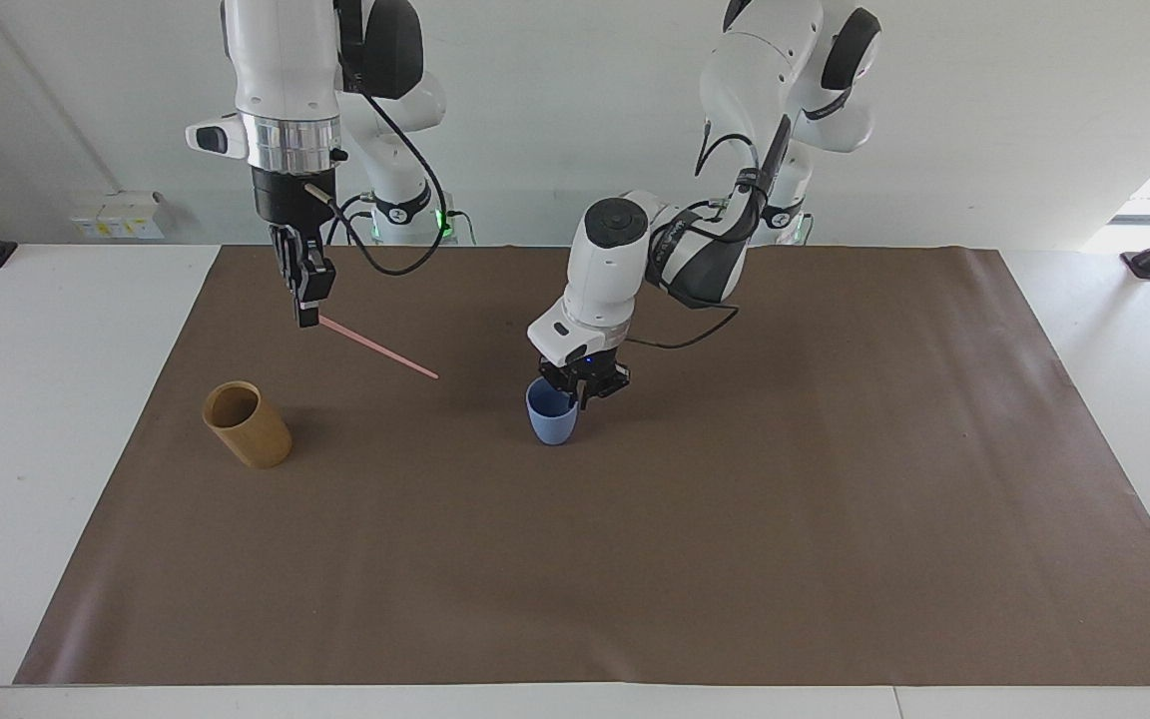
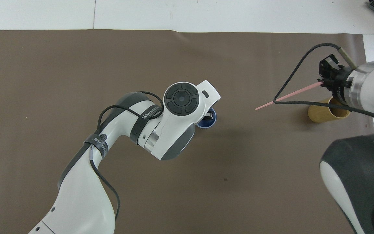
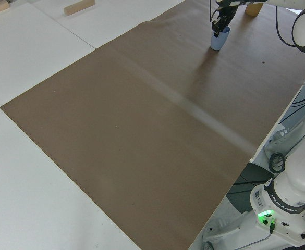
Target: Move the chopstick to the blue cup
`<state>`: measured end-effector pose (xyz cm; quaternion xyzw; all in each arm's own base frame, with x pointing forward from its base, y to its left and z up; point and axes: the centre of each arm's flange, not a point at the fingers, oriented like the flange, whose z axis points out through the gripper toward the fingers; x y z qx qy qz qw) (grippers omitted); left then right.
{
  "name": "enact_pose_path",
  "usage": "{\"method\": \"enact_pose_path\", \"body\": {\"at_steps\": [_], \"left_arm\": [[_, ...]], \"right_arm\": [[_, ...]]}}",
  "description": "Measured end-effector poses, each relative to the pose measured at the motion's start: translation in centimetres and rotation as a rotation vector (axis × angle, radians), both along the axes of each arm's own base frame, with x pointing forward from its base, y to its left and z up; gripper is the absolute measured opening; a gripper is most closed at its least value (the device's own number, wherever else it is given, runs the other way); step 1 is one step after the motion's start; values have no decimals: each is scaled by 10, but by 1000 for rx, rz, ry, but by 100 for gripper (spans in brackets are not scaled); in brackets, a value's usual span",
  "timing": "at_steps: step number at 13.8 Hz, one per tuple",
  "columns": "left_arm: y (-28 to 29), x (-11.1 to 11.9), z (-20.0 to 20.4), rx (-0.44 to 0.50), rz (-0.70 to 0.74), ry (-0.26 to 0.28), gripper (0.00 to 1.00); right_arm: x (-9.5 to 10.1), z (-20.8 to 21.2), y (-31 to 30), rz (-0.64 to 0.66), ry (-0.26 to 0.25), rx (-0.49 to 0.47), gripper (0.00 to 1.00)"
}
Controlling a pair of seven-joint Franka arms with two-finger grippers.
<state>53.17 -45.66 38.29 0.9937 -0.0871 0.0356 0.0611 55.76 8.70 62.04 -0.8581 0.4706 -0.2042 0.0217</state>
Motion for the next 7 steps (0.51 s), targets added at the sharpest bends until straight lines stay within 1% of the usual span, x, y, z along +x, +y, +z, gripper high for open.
{"method": "enact_pose_path", "body": {"at_steps": [3, 5, 7], "left_arm": [[3, 5, 10, -7, 10, -14, 78], [18, 13, 37, -10, 34, -31, 100], [47, 24, 69, -9, 74, -41, 100]], "right_arm": [[-4, 0, 12, -94, -17, 46, 9], [-7, -3, 20, -144, -6, 64, 9], [-10, -6, 29, -157, -1, 72, 9]]}}
